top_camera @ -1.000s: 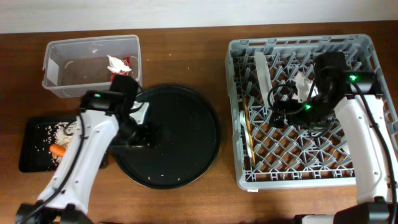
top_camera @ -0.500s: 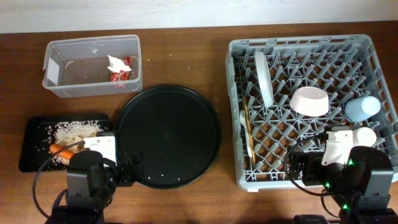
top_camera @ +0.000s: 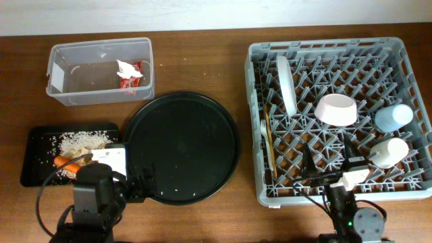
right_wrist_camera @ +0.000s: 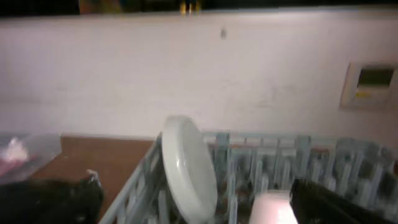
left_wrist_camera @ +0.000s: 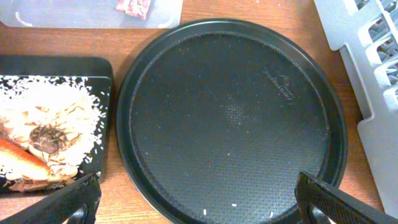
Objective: Sort waste into correct bins and load items into the dishwasher rack
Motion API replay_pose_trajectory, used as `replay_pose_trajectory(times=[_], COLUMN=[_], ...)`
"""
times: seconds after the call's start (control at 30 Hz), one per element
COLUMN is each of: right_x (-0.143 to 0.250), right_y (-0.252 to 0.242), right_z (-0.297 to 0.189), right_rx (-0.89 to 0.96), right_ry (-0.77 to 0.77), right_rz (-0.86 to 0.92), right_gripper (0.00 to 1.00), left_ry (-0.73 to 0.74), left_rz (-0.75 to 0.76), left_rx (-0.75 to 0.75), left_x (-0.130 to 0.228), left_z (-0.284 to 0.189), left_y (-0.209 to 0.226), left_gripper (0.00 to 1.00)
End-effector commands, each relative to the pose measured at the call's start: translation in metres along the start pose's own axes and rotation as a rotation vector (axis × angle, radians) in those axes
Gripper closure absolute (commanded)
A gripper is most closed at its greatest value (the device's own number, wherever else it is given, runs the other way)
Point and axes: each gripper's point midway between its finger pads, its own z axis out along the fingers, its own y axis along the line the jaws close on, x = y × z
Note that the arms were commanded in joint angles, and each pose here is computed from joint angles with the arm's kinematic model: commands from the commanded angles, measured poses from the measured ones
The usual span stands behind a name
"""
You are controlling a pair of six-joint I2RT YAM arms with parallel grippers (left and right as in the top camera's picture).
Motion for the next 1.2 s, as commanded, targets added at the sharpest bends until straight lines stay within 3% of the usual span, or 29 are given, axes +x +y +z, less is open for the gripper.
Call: replay_pose_trajectory(times=[0.0,0.03,0.53,0.6,0.7,0.77,0.83,0.87,0.9,1.17], right_x=[0.038,0.062,0.062,0.062,0.062,0.062,0.062,0.062,0.062,0.062], right_y=[-0.003,-0.004,-0.003,-0.003,-0.003,-0.003,-0.003,-0.003,-0.003,-0.003], right_z=[0.0,-0.004,-0.004,-0.004,-0.004,-0.004,-0.004,-0.004,-0.004,-0.004], right_rx=[0.016,0.018,0.016,0.016,0.016,0.016,0.016,0.016,0.016,0.016], right_ry=[0.103,0.2,0.199,0.199,0.199,0.199,0.199,0.199,0.199,0.199], right_rz=[-0.025,-0.024,-0.024,-0.024,-0.024,-0.024,-0.024,-0.024,-0.024,-0.024], right_gripper=[0.01,0.01,0.01,0.01,0.01,0.01,0.01,0.01,0.01,0.01], left_ry=[-0.011,-0.011,-0.009,0.029,-0.226,-0.488,-0.723,-0.754,-0.678,-0.679], left_rz=[-0.01,-0.01,-0.01,-0.012,-0.006,0.001,-0.026,-0.035,-0.046,-0.036], left_rx=[-0.01,-0.01,-0.01,0.006,0.033,0.098,0.046,0.026,-0.017,0.008], left_x=[-0.002,-0.002,-0.001,0.014,0.013,0.008,-0.01,-0.009,0.005,0.004], left_z=[-0.001,-0.001,-0.001,-0.006,0.016,0.034,0.032,0.037,0.049,0.049], left_y=[0.002,0.002,0.002,0.001,0.004,0.0,0.015,0.021,0.029,0.024], left_gripper=[0.01,0.01,0.01,0.01,0.01,0.01,0.01,0.01,0.01,0.01])
